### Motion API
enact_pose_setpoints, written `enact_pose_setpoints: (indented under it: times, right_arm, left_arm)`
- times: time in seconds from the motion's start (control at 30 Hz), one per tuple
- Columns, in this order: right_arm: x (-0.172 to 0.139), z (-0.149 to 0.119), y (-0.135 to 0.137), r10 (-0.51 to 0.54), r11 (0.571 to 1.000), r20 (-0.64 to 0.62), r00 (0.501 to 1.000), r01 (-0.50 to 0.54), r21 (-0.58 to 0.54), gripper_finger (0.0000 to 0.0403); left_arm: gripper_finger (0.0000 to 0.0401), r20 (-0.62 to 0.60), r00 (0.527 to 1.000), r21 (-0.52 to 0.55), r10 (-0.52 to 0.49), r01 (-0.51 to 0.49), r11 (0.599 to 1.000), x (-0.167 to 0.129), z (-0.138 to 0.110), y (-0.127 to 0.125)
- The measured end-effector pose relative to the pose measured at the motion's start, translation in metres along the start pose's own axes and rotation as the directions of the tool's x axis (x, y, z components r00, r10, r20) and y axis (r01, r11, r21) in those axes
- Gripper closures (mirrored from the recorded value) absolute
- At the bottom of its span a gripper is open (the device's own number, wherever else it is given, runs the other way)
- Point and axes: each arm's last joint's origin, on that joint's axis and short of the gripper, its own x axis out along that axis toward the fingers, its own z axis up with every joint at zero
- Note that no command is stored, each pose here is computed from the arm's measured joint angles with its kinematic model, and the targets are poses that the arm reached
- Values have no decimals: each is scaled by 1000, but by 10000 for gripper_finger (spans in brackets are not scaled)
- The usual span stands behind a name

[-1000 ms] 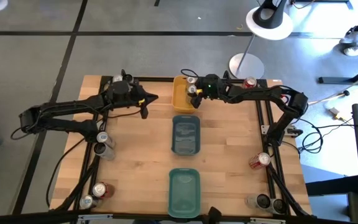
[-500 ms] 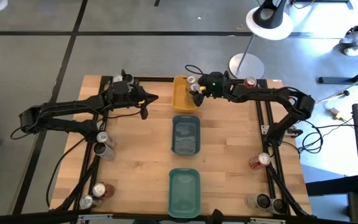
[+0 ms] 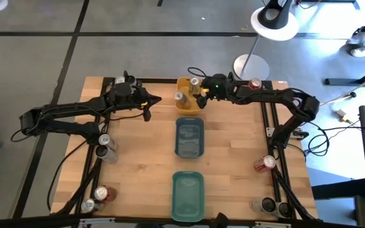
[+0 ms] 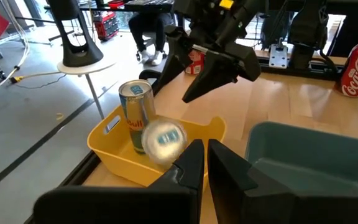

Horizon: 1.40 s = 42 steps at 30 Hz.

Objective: Sort soda cans
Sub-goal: Put the top right blue soda can into the yellow bin

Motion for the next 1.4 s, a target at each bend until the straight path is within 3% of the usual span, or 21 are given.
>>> enact_pose_setpoints:
  times: [0.47,0.7,1.07,1.27,1.4]
  right_arm:
    - [-6,4,1,25,999,11,1000,-24,-23,79]
    - [-6,3,8,209,974,-8,978,-208,-93,79]
    - [0,7,39,306,929,94,947,-276,-245,79]
    - [20,-3,58,218,949,154,964,-172,-266,79]
    - [29,-10,61,220,947,150,964,-173,-272,79]
  left_arm:
    - [386,0,1000,7,3,-3,1000,0,0,1]
    - [386,-1,1000,7,3,-3,1000,0,0,1]
    - [386,-1,1000,6,3,-3,1000,0,0,1]
    - [386,-1,1000,5,3,-3,1000,0,0,1]
    - [386,0,1000,0,1,-1,1000,0,0,0]
